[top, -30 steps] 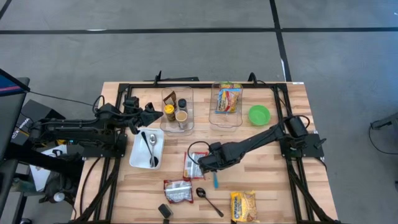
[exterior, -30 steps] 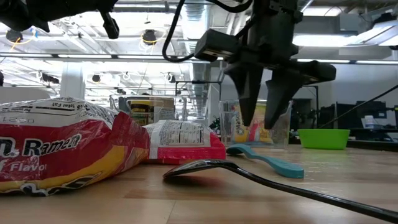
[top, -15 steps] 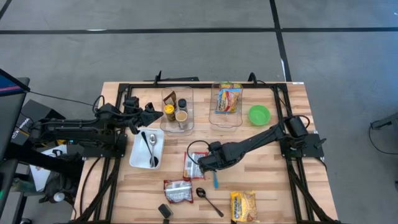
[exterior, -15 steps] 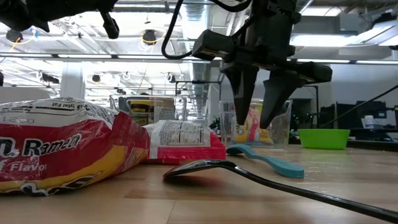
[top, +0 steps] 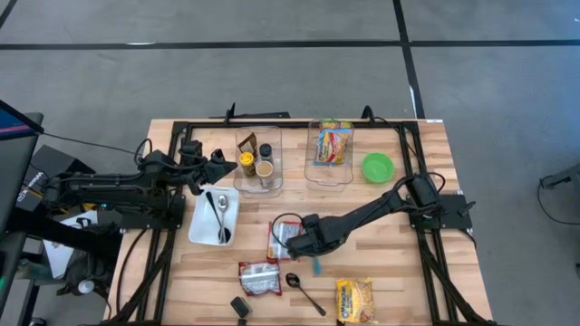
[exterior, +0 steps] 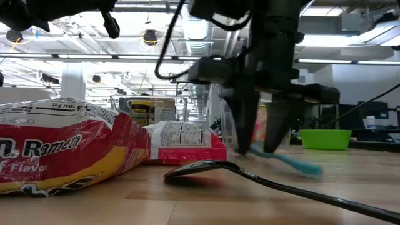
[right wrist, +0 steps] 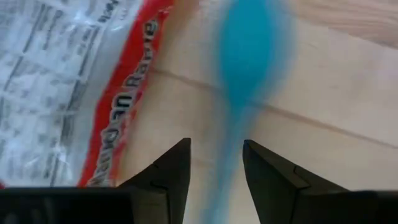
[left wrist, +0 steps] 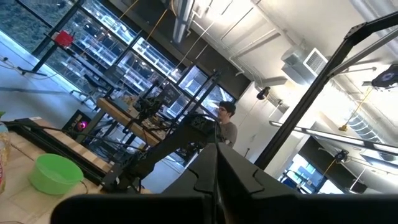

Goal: Pick & Place Food Item
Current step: Put the blue baby spoon into the white bin

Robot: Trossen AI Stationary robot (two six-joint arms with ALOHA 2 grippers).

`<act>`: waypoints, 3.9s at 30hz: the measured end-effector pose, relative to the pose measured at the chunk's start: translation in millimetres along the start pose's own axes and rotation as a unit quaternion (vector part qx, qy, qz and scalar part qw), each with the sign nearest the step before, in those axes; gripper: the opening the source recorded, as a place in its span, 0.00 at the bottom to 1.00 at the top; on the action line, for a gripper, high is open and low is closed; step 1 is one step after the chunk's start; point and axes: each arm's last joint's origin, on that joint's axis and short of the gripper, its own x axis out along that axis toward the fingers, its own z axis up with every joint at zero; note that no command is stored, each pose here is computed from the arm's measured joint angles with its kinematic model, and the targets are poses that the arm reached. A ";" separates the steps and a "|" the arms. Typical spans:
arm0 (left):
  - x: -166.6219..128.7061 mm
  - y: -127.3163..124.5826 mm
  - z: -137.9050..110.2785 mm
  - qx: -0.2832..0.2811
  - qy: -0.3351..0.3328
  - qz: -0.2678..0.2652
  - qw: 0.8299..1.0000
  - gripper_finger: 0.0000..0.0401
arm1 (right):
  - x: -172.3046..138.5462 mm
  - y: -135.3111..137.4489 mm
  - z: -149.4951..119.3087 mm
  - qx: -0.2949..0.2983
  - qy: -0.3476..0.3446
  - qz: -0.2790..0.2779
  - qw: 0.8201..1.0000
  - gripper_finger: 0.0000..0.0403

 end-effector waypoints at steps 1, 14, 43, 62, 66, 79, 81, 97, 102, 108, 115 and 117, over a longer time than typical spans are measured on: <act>-0.1 -0.1 0.1 0.000 0.001 0.000 1.000 0.01 | -0.5 2.6 -0.6 0.003 0.002 0.011 1.000 0.35; 3.1 3.7 -3.7 -0.006 0.009 0.008 1.000 0.01 | 0.5 -0.2 -0.4 0.015 0.003 -0.003 1.000 0.35; 3.1 3.6 -3.6 -0.006 0.008 0.007 1.000 0.01 | 0.3 -6.7 0.9 0.012 -0.010 -0.037 0.999 0.27; 3.1 3.6 -3.5 -0.006 0.008 0.007 1.000 0.01 | 1.1 -7.4 0.8 0.018 -0.009 -0.038 0.999 0.29; 3.1 3.7 -3.5 -0.006 0.008 0.007 1.000 0.01 | 5.6 -12.1 0.1 0.020 -0.004 -0.043 0.999 0.29; 3.1 3.2 -3.1 -0.006 0.006 0.005 1.000 0.01 | 7.9 -14.3 -0.4 0.021 0.001 -0.044 0.999 0.25; 3.1 3.2 -3.0 -0.006 0.006 0.005 1.000 0.01 | 8.3 -14.3 -0.5 0.024 0.001 -0.044 0.999 0.22; 3.1 3.3 -3.1 -0.006 0.006 0.005 1.000 0.01 | 9.2 -14.8 -0.6 0.016 0.001 -0.046 0.999 0.06; 3.1 3.2 -3.1 -0.006 0.006 0.005 1.000 0.01 | 5.6 -15.8 1.3 -0.007 0.003 -0.048 0.999 0.06; 3.1 3.2 -3.1 -0.006 0.006 0.005 1.000 0.01 | -5.1 -20.4 6.5 -0.025 0.006 -0.055 0.998 0.04; 3.1 2.9 -2.8 -0.006 0.004 0.004 1.000 0.01 | -27.3 -24.7 8.3 -0.047 0.005 -0.047 0.998 0.04; 3.1 3.0 -2.8 -0.006 0.004 0.004 1.000 0.01 | -35.3 -24.8 9.1 -0.054 0.005 -0.035 0.998 0.04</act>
